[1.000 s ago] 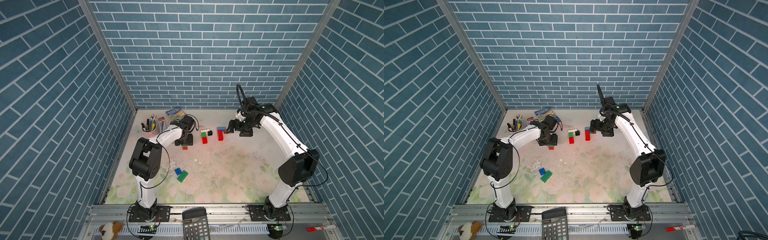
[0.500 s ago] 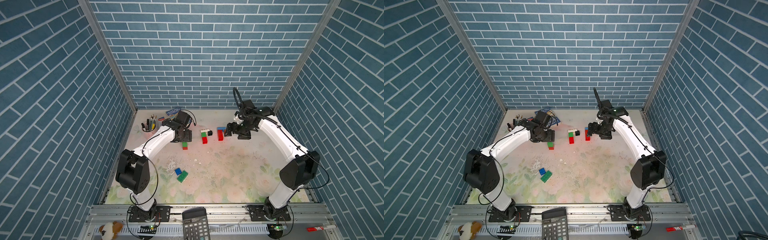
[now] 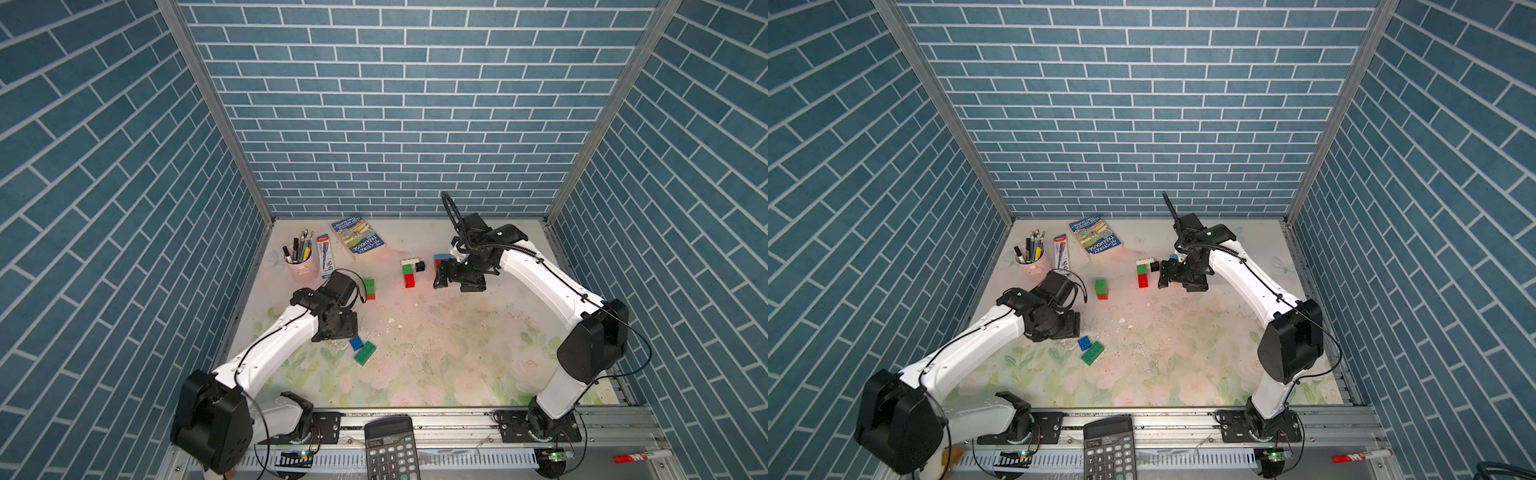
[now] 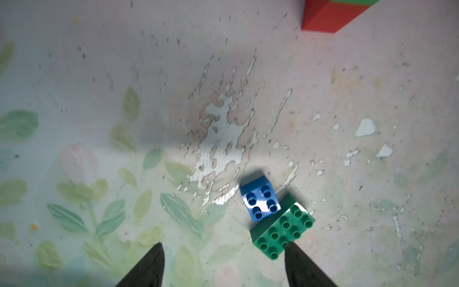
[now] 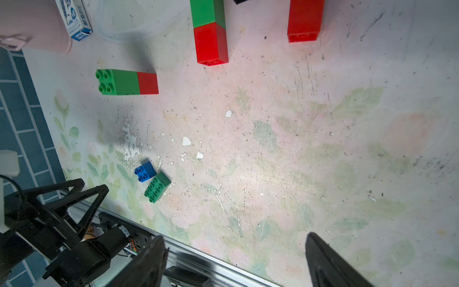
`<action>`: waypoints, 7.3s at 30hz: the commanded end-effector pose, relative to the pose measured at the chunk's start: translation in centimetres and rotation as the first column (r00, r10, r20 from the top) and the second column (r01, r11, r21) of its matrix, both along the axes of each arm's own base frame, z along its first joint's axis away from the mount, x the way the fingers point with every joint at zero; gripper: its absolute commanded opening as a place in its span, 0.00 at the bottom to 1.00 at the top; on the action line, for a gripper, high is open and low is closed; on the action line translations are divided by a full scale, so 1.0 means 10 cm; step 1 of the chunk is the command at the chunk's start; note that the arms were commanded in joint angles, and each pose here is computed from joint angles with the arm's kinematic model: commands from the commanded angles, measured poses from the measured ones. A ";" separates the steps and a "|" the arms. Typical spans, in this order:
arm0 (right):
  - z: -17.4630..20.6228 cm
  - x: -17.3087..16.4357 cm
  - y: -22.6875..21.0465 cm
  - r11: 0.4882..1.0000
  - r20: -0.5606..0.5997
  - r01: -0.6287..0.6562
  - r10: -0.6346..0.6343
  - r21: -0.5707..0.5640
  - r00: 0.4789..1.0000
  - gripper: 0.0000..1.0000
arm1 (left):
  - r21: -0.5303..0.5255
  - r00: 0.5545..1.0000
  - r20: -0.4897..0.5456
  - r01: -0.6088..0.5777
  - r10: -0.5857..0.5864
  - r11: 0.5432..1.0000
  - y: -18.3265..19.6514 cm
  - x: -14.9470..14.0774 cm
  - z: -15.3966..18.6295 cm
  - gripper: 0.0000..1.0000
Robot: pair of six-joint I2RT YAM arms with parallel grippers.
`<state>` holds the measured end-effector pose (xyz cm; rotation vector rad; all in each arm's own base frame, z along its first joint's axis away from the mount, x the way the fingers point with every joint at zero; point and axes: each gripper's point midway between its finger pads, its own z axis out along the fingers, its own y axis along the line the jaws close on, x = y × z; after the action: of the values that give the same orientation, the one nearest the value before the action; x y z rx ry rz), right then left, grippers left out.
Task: Assemble the letter r with lego
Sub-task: Move the lego brick at the center of the board, then pick up the lego brick from the center of the board.
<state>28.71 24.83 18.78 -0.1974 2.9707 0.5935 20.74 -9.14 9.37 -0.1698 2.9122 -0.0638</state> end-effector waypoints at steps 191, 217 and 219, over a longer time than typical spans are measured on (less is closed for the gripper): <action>-0.30 -0.63 -0.34 0.934 0.177 0.348 -0.329 -0.086 0.928 0.87 | -0.119 0.978 0.208 0.058 -0.033 0.991 0.08 0.38 0.83 1.00; -1.15 -0.65 1.28 0.942 0.068 0.231 -0.221 -0.243 0.973 0.82 | -0.169 0.950 0.310 0.021 0.032 0.985 0.30 0.14 0.83 1.00; -1.20 -0.65 1.31 0.942 0.061 0.230 -0.221 -0.244 0.973 0.82 | -0.169 0.950 0.309 0.020 0.034 0.985 0.30 0.15 0.82 0.99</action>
<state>23.04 38.28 7.76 0.0789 2.9366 0.2578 22.01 -6.49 17.64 -0.1613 2.6013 -0.3241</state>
